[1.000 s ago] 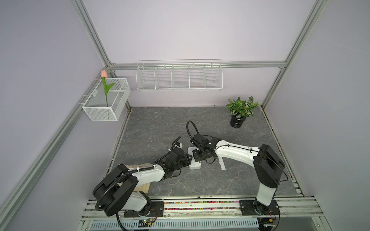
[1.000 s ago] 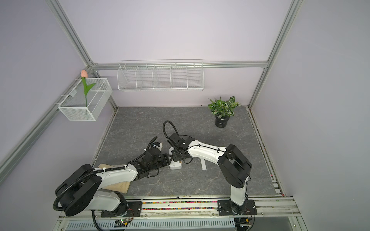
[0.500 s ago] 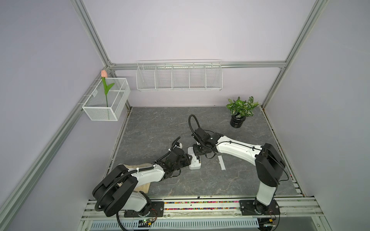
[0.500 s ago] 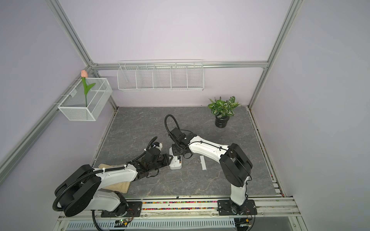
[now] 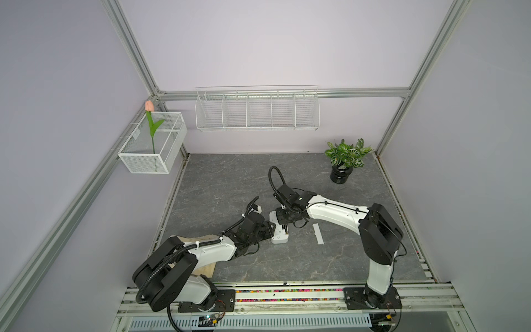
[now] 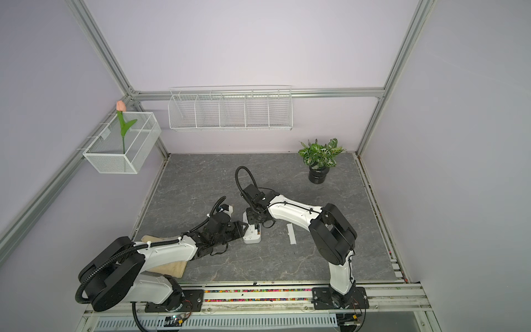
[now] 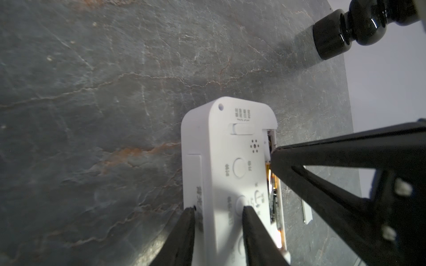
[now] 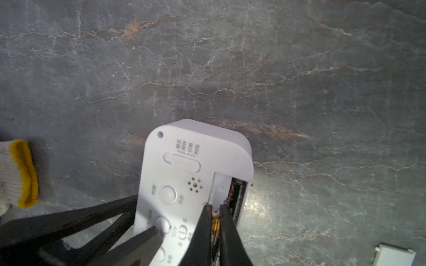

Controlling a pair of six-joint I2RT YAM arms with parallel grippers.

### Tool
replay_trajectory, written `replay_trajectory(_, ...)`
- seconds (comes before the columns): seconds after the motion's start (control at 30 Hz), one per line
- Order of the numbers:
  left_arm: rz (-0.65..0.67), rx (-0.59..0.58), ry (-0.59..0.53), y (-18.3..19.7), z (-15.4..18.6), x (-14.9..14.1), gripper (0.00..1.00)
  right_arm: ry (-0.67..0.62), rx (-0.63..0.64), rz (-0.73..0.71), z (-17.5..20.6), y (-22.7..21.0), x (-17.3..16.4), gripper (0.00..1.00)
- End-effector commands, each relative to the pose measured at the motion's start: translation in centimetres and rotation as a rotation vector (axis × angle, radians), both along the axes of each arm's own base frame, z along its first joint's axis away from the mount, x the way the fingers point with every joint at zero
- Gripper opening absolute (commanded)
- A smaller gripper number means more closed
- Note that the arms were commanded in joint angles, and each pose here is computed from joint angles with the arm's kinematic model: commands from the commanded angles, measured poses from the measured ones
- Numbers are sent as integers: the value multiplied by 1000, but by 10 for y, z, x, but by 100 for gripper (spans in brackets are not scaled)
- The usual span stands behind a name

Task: Insert the battery into the alarm
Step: Install the battery in the alarm.

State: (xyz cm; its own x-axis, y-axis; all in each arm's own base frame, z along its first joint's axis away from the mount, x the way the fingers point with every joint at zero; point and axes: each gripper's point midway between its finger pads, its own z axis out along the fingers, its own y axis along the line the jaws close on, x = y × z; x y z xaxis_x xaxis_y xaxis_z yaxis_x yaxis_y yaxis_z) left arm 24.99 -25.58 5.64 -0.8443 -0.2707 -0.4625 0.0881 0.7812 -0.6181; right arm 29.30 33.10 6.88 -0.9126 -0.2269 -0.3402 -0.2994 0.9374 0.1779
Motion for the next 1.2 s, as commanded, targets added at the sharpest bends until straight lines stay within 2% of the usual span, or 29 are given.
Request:
replay_trajectory(0.0,16,102,93,20,-31,-16,37,30,-32,-7,-12,-5,-3,11)
replay_trajectory(0.53,23,110,92,22,-33,-16,37,105,-134,16,-43,-20,-38,8)
replay_trajectory(0.93,24,113,94,23,-34,-16,37,118,-174,14,-47,-18,-34,9)
replay_trajectory(1.17,25,116,94,24,-34,-16,37,154,-208,9,-59,-28,-45,8)
